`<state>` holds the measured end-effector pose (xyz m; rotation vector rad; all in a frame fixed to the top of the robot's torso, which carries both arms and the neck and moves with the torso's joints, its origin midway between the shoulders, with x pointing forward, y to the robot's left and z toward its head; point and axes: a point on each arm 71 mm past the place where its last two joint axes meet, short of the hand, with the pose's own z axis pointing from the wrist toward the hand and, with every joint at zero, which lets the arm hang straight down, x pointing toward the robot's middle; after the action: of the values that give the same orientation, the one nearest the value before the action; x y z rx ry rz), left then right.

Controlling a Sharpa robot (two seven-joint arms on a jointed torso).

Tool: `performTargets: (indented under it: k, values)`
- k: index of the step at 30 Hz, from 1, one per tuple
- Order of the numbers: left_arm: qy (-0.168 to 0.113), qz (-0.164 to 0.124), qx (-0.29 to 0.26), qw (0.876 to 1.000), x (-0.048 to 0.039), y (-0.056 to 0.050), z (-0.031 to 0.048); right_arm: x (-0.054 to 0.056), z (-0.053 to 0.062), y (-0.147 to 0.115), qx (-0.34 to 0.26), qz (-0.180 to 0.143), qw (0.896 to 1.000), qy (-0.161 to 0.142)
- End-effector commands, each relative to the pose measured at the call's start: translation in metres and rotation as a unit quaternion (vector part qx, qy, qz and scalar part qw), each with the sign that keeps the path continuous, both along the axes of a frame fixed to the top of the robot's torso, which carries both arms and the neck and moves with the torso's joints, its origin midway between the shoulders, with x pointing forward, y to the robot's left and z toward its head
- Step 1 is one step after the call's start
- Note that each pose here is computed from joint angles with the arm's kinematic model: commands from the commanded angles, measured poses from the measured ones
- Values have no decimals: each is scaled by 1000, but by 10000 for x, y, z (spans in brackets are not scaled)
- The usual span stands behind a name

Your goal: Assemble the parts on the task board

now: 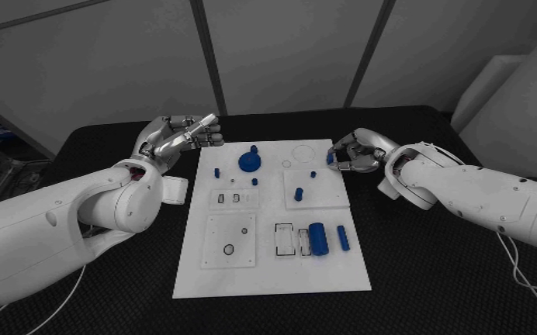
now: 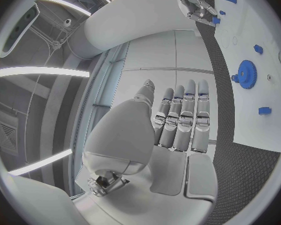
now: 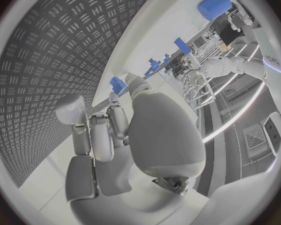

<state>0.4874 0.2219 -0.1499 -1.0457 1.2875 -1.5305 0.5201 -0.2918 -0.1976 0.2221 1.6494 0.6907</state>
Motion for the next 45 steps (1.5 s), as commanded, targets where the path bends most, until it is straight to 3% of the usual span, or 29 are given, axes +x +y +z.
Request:
performTargets:
  k: [1,32,45]
  values:
    - [-3,-6,-3,1000,1,-15,10,14,-1,-7,-3,-5,1000,-5]
    - [1,-8,-3,1000,3,-20,-6,62,-17,54,3,-11,1000,-7]
    - [2,-7,-2,1000,9,-7,-11,65,22,70,20,-25,999,-29]
